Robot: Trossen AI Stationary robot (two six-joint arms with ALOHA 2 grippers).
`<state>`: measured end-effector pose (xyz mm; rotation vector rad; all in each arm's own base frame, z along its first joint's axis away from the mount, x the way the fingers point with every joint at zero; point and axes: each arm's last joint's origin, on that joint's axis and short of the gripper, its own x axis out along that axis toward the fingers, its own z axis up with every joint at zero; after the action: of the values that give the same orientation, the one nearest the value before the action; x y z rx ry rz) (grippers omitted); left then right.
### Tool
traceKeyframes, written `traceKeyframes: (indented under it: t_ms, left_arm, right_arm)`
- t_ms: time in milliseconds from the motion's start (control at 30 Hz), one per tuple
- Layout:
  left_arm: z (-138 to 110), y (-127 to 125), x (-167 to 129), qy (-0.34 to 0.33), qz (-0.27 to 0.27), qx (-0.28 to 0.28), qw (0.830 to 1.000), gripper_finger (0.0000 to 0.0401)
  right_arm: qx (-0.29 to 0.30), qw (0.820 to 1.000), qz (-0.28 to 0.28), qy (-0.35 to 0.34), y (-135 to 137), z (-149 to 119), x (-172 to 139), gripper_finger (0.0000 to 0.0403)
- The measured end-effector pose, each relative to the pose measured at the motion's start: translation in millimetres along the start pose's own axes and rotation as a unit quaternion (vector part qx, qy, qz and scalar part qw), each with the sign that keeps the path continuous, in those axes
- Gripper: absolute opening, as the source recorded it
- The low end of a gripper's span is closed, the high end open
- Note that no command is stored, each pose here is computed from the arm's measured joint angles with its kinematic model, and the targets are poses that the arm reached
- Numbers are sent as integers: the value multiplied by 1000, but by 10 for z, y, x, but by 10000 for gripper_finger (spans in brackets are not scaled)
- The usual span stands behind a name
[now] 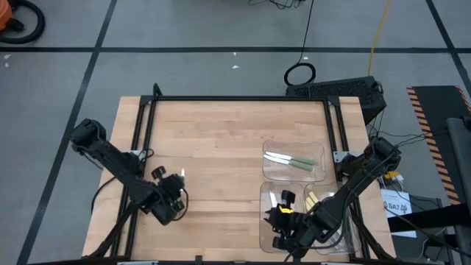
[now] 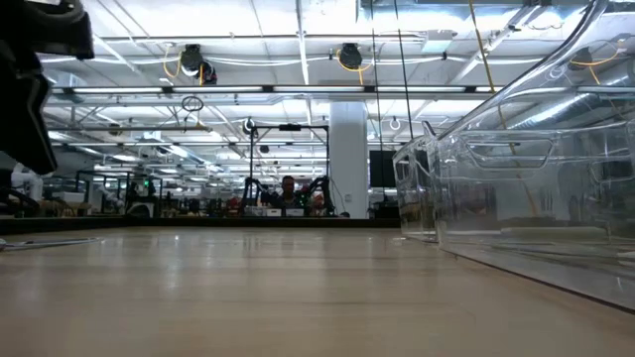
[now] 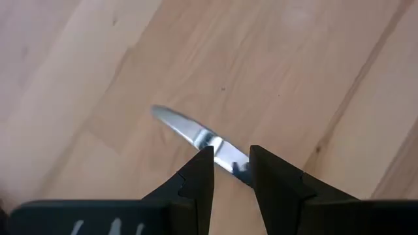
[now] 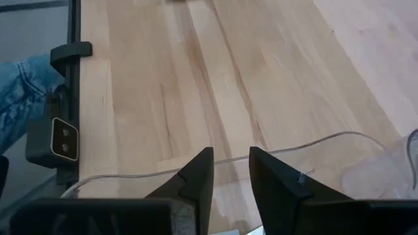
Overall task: Sort silverware by color (type)
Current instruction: Put the green knife into the top transparent bin
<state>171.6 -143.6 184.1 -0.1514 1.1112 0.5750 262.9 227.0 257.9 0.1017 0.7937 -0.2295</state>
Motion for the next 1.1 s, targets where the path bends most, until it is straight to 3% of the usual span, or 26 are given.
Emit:
traceKeyframes:
  t_ms: [133,300,567,733,933,1100]
  left_arm:
    - [-49,-45,-33,-11,-18,-59,998,106]
    - [-52,-72,-41,-14,-30,-76,997,113]
    - [-178,-196,130,-8,9,-112,994,172]
    - [-262,-258,253,35,36,-161,986,202]
    - [-319,-298,279,55,41,-217,974,204]
    - [-365,-357,252,57,15,-234,970,204]
  right_arm:
    - [-11,1000,-5,1,-23,18,19,91]
    - [-13,1000,-9,4,-40,23,30,91]
    - [-51,998,-17,14,-61,3,29,91]
    - [-62,997,-28,25,-87,-19,27,91]
    - [-76,996,-35,31,-104,-30,28,91]
    - [-79,996,-37,31,-114,-21,37,91]
